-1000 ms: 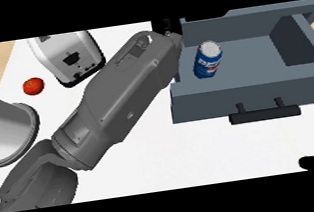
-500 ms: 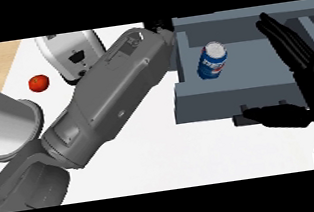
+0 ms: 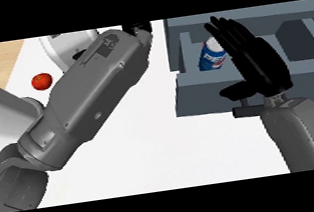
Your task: Pick up the can, place it into the drawer and close the drawer
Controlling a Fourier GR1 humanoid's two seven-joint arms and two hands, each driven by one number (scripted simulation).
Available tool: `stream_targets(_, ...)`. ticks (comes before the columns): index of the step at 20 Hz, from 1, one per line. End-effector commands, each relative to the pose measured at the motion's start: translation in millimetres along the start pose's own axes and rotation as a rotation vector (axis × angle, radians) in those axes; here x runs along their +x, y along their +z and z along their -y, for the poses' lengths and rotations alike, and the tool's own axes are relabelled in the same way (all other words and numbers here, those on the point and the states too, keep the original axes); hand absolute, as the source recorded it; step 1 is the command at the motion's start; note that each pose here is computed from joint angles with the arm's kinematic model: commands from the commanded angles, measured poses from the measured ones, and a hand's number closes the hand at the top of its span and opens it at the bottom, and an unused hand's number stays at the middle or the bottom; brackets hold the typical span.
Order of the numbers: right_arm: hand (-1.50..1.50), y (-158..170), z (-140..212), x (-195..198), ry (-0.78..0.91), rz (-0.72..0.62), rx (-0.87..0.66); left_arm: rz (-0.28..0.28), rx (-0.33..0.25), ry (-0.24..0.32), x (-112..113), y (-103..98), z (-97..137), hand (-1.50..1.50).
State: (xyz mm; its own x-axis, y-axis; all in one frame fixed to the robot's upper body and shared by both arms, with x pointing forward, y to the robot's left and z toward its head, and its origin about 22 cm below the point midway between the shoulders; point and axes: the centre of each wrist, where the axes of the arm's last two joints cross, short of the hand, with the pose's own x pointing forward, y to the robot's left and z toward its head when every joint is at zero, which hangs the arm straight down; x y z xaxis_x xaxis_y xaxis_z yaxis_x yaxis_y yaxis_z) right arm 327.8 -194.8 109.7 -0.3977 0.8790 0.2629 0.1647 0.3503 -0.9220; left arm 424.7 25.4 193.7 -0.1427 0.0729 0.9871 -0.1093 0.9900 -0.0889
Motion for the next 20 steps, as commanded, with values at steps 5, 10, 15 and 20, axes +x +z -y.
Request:
stream_targets(5, -1.5, -26.5, -61.4, -27.4, 0.108, -0.081, 0.036, -0.002, 0.017, -0.005, 3.1, -0.4, -36.7, -1.5)
stream_targets(10, -1.5, -34.6, -73.4, -50.3, 0.173, -0.098, 0.039, 0.018, 0.016, -0.012, 18.0, 4.9, -46.7, -1.5)
stream_targets(15, -1.5, -50.8, -88.8, -49.9, 0.214, -0.128, 0.009, 0.009, 0.023, -0.001, 25.1, 1.5, -55.2, -1.5)
stream_targets(20, -1.5, -54.3, -102.1, -47.3, 0.236, -0.12, -0.057, 0.013, 0.028, 0.007, 47.9, -2.8, -69.3, -1.5)
